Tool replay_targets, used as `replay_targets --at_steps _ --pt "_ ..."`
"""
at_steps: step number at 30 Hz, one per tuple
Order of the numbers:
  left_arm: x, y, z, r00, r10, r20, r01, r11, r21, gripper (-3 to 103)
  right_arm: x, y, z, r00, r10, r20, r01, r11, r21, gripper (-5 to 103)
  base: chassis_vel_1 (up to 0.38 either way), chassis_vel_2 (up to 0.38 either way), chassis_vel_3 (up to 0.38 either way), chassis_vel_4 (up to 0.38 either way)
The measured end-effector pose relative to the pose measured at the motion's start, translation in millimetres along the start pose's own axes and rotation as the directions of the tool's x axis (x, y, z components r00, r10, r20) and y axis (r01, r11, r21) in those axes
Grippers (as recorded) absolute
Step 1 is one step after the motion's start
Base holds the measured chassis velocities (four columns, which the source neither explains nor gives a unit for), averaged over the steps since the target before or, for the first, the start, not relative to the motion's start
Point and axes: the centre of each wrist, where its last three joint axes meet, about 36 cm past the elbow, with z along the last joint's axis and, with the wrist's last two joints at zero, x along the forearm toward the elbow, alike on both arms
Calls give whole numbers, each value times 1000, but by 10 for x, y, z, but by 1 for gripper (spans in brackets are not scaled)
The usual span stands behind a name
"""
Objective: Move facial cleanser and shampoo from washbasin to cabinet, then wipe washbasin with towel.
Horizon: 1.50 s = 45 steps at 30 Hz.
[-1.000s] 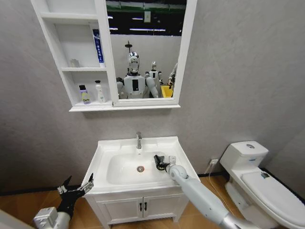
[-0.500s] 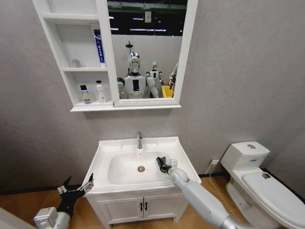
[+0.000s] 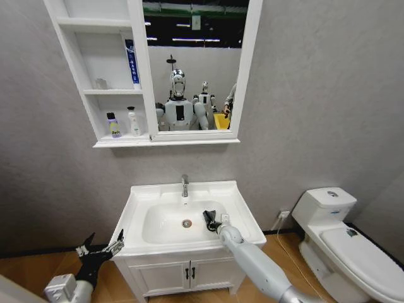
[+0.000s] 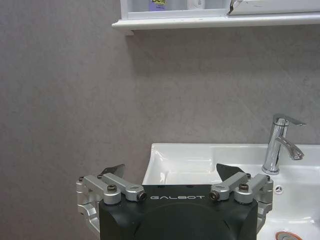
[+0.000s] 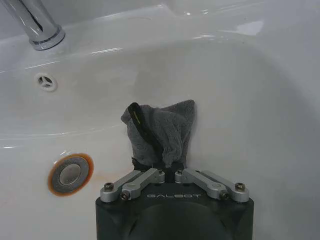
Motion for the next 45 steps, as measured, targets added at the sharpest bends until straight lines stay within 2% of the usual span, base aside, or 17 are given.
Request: replay_targets --at_steps 2,6,14,28,33,35,38,41,43,45 --pt "0 0 0 1000 0 0 0 1000 0 100 -66 54 -62 998 -44 -52 42 998 -49 3 0 0 0 0" --pt "0 0 0 1000 0 0 0 1000 0 100 -182 136 -57 992 -88 -86 82 994 -72 3 0 0 0 0" --pt "0 0 0 1000 0 0 0 1000 0 100 -360 375 -69 981 -151 -118 142 987 -80 3 0 0 0 0" --pt "0 0 0 1000 0 0 0 1000 0 100 -511 1110 16 935 -312 -167 299 949 -96 3 0 0 0 0" --pt "0 0 0 1000 0 0 0 1000 0 100 -577 1204 3 931 -329 -158 320 944 -80 3 0 0 0 0" --pt "0 0 0 1000 0 0 0 1000 0 100 -587 1200 -3 933 -324 -155 315 946 -81 3 0 0 0 0" --pt "0 0 0 1000 0 0 0 1000 0 100 -590 1071 -38 950 -277 -146 267 960 -86 3 0 0 0 0" --pt "0 0 0 1000 0 0 0 1000 0 100 -487 668 -53 971 -198 -132 186 978 -92 3 0 0 0 0" --pt "0 0 0 1000 0 0 0 1000 0 100 -462 599 -56 974 -187 -129 176 980 -93 3 0 0 0 0" --pt "0 0 0 1000 0 0 0 1000 0 100 -337 275 -77 980 -160 -120 148 984 -104 3 0 0 0 0"
